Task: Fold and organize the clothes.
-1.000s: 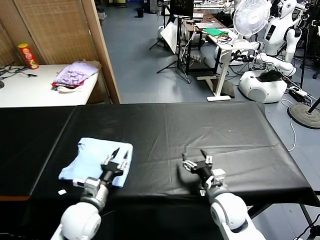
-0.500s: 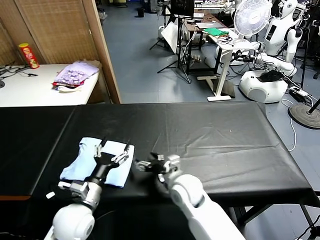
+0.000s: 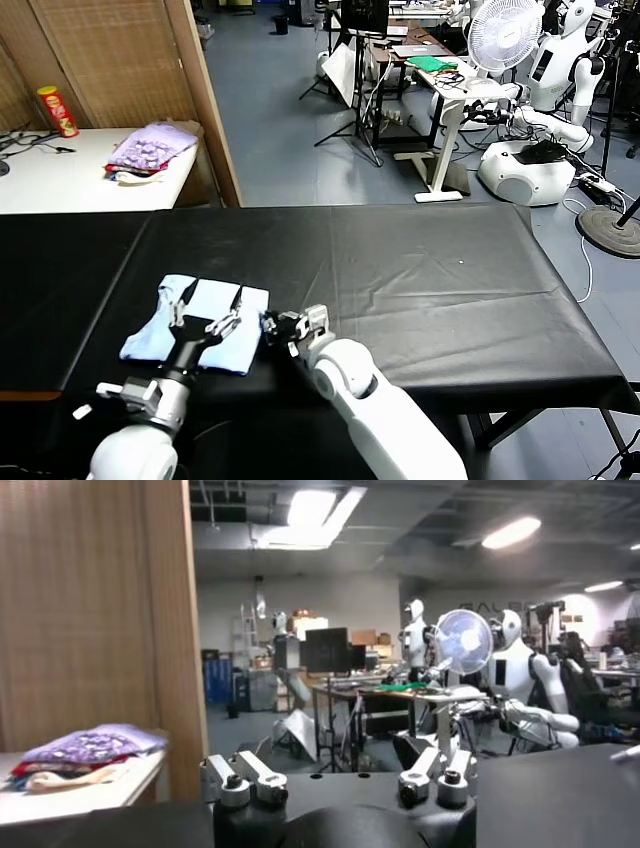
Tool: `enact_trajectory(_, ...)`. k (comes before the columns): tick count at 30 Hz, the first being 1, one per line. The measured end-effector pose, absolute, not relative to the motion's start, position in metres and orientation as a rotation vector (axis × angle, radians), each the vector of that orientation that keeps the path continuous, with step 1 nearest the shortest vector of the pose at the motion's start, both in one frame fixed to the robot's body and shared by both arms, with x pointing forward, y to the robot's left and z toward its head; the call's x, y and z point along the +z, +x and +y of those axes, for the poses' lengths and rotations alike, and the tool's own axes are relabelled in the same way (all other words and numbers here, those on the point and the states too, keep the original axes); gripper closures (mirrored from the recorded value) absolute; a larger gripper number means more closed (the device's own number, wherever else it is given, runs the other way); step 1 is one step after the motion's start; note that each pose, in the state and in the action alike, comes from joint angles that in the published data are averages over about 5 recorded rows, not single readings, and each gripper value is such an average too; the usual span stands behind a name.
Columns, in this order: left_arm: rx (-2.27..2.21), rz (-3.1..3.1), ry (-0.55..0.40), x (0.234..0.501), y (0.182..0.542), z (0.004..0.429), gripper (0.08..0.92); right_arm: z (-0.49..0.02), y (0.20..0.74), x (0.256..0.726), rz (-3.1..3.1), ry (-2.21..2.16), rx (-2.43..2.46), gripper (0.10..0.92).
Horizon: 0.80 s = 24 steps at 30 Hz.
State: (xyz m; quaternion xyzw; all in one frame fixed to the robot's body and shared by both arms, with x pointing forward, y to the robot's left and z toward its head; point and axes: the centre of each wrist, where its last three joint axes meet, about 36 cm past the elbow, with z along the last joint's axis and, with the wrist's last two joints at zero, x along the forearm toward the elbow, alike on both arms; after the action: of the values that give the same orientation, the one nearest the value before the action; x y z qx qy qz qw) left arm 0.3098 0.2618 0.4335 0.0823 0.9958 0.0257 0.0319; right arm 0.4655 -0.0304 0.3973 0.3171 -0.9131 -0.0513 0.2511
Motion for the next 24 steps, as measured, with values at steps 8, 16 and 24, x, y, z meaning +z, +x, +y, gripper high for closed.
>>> enact_trajectory(8, 0.087, 3.078, 0.192, 0.429, 0.301, 0.272, 0.201, -0.048, 0.472, 0.387, -2.530, 0.826, -0.075, 0.901)
enact_trajectory(16, 0.091, 3.088, 0.141, 0.421, 0.296, 0.275, 0.201, -0.096, 0.475, 0.384, -2.690, 0.834, 0.195, 0.901)
enact_trajectory(24, 0.036, 3.167, 0.055, 0.410, 0.296, 0.282, 0.201, -0.163, 0.463, 0.392, -2.815, 0.905, 0.440, 0.762)
